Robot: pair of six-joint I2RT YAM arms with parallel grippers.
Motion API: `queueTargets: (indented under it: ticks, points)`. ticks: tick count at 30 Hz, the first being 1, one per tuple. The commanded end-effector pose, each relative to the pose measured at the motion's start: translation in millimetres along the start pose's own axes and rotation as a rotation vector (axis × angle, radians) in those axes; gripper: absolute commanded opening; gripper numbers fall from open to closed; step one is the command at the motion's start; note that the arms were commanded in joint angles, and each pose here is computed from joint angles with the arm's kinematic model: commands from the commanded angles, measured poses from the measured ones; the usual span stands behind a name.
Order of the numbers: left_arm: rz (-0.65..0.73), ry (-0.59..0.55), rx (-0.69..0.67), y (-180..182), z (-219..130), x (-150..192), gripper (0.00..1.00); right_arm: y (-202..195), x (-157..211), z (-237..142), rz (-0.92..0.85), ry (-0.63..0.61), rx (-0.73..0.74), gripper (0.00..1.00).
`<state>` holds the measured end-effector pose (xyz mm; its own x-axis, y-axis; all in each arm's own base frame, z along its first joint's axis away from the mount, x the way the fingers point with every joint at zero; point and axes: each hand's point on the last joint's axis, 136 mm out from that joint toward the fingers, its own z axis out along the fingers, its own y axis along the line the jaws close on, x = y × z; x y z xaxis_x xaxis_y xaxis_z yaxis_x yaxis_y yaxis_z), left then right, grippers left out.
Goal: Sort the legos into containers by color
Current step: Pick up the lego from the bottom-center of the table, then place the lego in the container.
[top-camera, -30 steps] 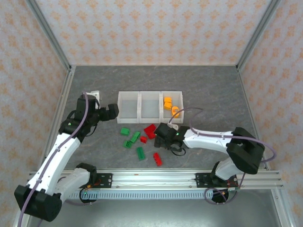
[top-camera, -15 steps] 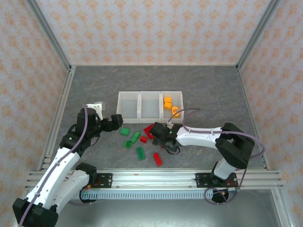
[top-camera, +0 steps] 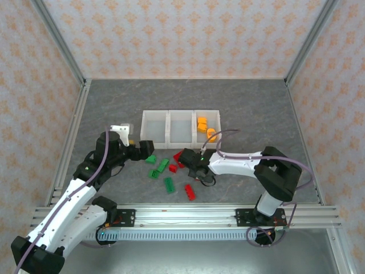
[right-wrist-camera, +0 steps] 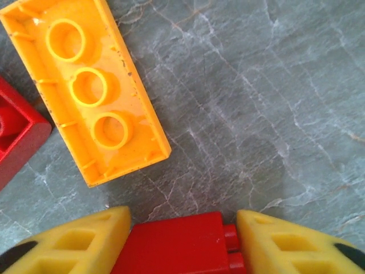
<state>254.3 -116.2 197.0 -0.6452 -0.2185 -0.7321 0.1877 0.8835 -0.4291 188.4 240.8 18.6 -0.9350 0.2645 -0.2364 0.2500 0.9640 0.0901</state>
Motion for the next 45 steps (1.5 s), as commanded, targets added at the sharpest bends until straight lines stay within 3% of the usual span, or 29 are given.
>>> queueTargets:
  ticks: [1,7,15,19,29,35,45]
  points:
    - [-0.003,-0.015,0.021,-4.4,0.0,-2.0,0.99,-3.4,-9.4,4.0,-0.049,-0.053,0.041,0.36]
    - [0.001,-0.007,0.02,-7.0,0.8,1.3,0.99,6.5,-29.1,-23.9,-0.16,-0.129,0.033,0.16]
    - [0.009,0.001,-0.004,-9.3,1.0,5.4,0.99,50.1,-79.7,-91.7,-0.318,-0.333,-0.055,0.15]
    - [0.004,0.008,-0.045,-3.6,2.2,6.7,0.99,74.3,-113.7,-105.0,-0.429,-0.442,-0.031,0.15]
    - [0.014,-0.064,-0.014,-11.7,-11.3,-1.7,0.99,127.0,-189.5,-68.5,-0.572,-0.428,-0.015,0.15]
    - [0.016,-0.113,0.02,-18.4,-23.6,-7.9,0.99,143.4,-215.8,-47.8,-0.564,-0.397,-0.102,0.19]
    - [0.026,-0.107,0.054,-24.6,-23.8,-6.1,0.99,162.6,-219.2,-27.6,-0.594,-0.356,-0.162,0.43]
